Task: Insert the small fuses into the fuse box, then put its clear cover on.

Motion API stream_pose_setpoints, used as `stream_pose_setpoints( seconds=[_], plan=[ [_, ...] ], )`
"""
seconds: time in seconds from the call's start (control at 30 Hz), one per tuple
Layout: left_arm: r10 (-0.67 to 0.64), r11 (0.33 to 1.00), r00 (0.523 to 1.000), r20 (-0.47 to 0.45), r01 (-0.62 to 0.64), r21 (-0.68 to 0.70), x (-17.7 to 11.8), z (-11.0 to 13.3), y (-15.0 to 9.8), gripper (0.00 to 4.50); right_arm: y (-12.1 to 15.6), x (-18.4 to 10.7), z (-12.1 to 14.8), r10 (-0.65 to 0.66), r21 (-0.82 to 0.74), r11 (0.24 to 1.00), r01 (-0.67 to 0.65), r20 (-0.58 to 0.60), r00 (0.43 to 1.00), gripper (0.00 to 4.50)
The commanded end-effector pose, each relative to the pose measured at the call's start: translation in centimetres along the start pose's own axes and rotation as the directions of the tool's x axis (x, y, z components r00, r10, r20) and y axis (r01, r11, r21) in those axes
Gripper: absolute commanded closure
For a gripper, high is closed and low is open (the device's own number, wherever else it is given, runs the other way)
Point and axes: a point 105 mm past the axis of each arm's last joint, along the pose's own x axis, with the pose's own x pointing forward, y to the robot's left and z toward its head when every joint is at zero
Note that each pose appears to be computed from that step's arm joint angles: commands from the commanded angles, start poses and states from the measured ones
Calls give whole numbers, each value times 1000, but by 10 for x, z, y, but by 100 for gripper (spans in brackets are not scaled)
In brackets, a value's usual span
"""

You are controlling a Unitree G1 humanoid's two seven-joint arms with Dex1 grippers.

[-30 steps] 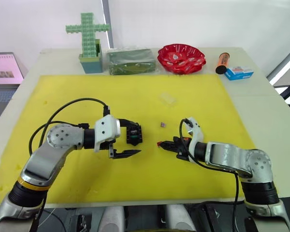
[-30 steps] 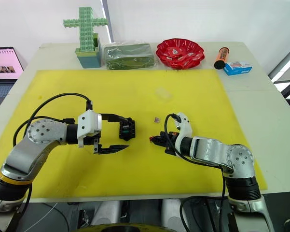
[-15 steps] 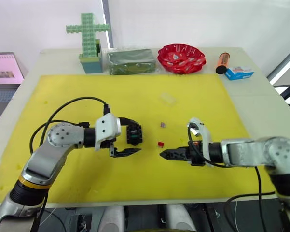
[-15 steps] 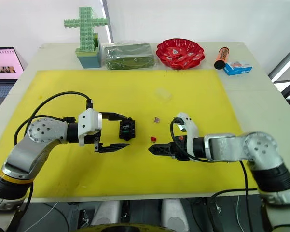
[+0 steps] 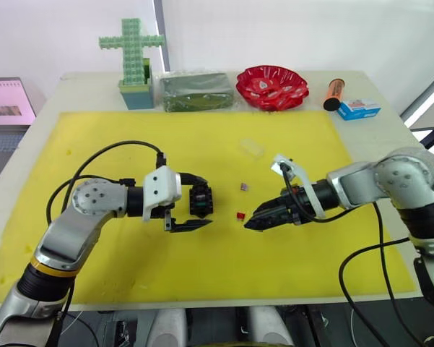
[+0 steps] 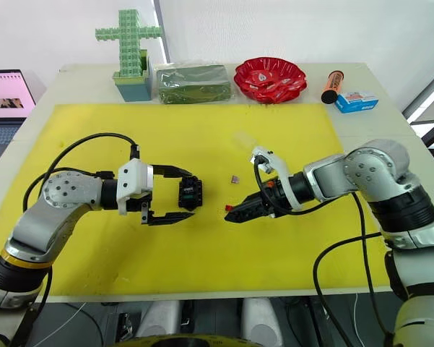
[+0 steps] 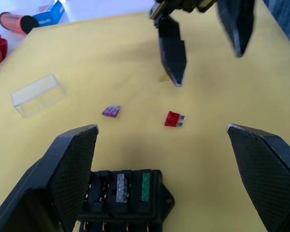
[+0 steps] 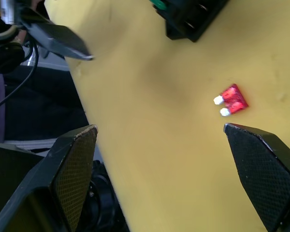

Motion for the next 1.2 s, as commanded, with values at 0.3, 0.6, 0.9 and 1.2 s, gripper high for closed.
stream_pose_setpoints(
  seconds=[0.3, 0.6, 0.9, 1.2],
  plan=[
    [-104, 995, 995, -3, 104, 4, -9, 8, -6, 0, -23, 8, 12, -14, -14, 1000, 14, 2, 1000, 4],
    [-117, 993, 993, -31, 117, 7, -15, 5, -4, 0, -26, 15, 13, 15, 8, 1000, -15, 4, 1000, 4],
    [-114, 994, 993, -36, 114, 2, -16, 3, -4, 0, -33, 21, 9, 19, 29, 999, -19, -11, 1000, 132],
    [-103, 995, 994, -36, 104, 7, -14, 2, -3, 0, -34, 25, 11, 42, 53, 998, -41, -2, 999, 132]
  ],
)
